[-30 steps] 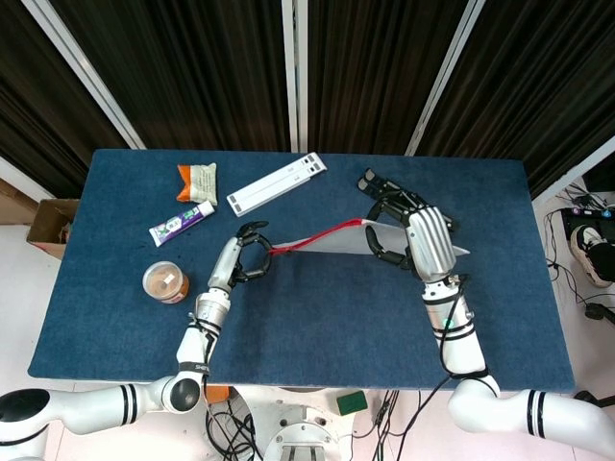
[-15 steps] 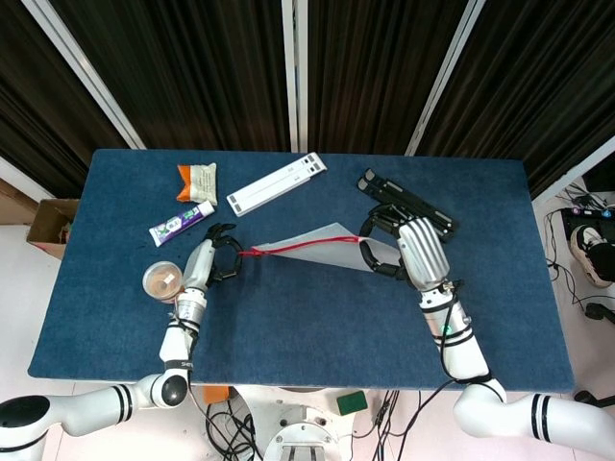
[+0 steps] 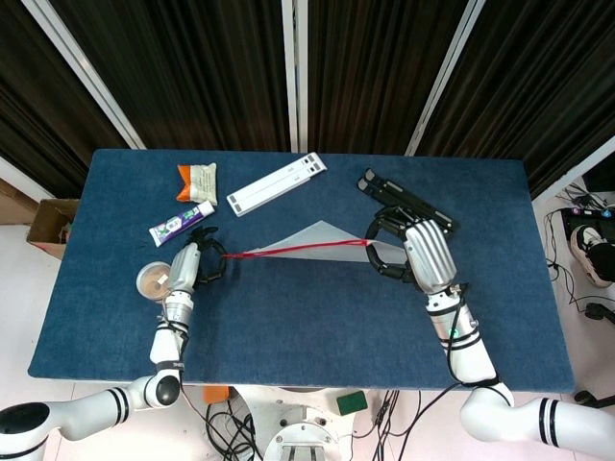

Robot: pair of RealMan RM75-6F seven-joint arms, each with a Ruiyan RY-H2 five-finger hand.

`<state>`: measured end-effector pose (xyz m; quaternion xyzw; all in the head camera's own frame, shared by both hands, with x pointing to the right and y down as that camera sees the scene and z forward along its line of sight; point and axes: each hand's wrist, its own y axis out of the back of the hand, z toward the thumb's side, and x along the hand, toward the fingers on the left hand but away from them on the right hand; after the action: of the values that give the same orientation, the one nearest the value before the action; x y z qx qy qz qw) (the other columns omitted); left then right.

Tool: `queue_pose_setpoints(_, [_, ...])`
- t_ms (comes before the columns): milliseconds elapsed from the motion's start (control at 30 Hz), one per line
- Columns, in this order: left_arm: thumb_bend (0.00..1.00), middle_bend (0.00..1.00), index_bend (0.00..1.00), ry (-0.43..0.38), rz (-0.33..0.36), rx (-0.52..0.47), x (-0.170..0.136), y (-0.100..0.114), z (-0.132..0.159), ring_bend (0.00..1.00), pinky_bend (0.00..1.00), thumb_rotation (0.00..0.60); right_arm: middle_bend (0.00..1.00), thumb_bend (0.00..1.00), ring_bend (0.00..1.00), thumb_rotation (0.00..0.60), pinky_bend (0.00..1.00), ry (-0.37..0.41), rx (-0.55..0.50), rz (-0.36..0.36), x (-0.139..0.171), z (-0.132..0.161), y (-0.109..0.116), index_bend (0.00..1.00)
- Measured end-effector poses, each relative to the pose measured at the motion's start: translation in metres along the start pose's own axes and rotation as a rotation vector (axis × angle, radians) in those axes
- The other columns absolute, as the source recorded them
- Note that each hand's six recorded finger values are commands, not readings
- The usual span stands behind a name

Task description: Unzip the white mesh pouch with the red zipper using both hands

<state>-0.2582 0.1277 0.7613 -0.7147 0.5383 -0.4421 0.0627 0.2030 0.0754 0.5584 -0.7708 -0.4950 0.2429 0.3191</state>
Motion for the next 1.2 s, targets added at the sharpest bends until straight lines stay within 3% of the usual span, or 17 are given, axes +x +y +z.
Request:
queue_pose_setpoints(100, [0.50,0.15,0.53,-0.010,-0.004,0.001,-0.001,0.001,0.001,0.00,0.09,0.600,0.57,0.54,0.34,0.600,0.43,0.003,0.014,0.029,0.004,0.000,-0.005,0.80])
queue_pose_setpoints(233, [0.42,0.11,0.31,-0.051,-0.009,0.010,-0.006,0.006,0.009,0.00,0.09,0.600,0.54,0.54,0.34,0.600,0.40,0.022,0.050,0.079,0.012,0.000,-0.016,0.77])
queue_pose_setpoints(333, [0.35,0.11,0.27,-0.092,-0.007,0.031,-0.012,0.011,0.017,0.00,0.09,0.600,0.48,0.54,0.31,0.600,0.35,0.032,0.092,0.136,0.023,-0.003,-0.027,0.68])
queue_pose_setpoints(433, [0.32,0.11,0.26,-0.145,0.016,0.084,-0.019,0.018,0.026,0.00,0.09,0.600,0.37,0.50,0.22,0.600,0.26,0.027,0.120,0.211,0.034,-0.009,-0.040,0.49])
queue_pose_setpoints(567, [0.31,0.11,0.26,-0.216,0.078,0.150,-0.027,0.035,0.041,0.00,0.09,0.600,0.18,0.36,0.04,0.600,0.09,0.002,0.185,0.360,0.053,-0.020,-0.059,0.11])
queue_pose_setpoints(667, [0.29,0.11,0.26,-0.262,0.138,0.191,-0.034,0.056,0.050,0.00,0.09,0.600,0.11,0.30,0.00,0.600,0.02,-0.034,0.240,0.482,0.071,-0.033,-0.067,0.01])
queue_pose_setpoints(900, [0.26,0.11,0.26,-0.265,0.217,0.284,-0.053,0.110,0.045,0.00,0.09,0.600,0.04,0.17,0.00,0.600,0.00,-0.213,0.351,0.682,0.106,-0.080,-0.050,0.00])
queue_pose_setpoints(1033, [0.25,0.11,0.26,-0.213,0.236,0.353,-0.070,0.143,0.027,0.00,0.09,0.600,0.10,0.16,0.00,0.600,0.05,-0.272,0.326,0.665,0.114,-0.091,-0.035,0.00])
queue_pose_setpoints(1200, [0.24,0.11,0.26,-0.134,0.236,0.439,-0.092,0.179,0.002,0.00,0.09,0.600,0.18,0.18,0.02,0.600,0.09,-0.282,0.195,0.593,0.118,-0.094,-0.017,0.00])
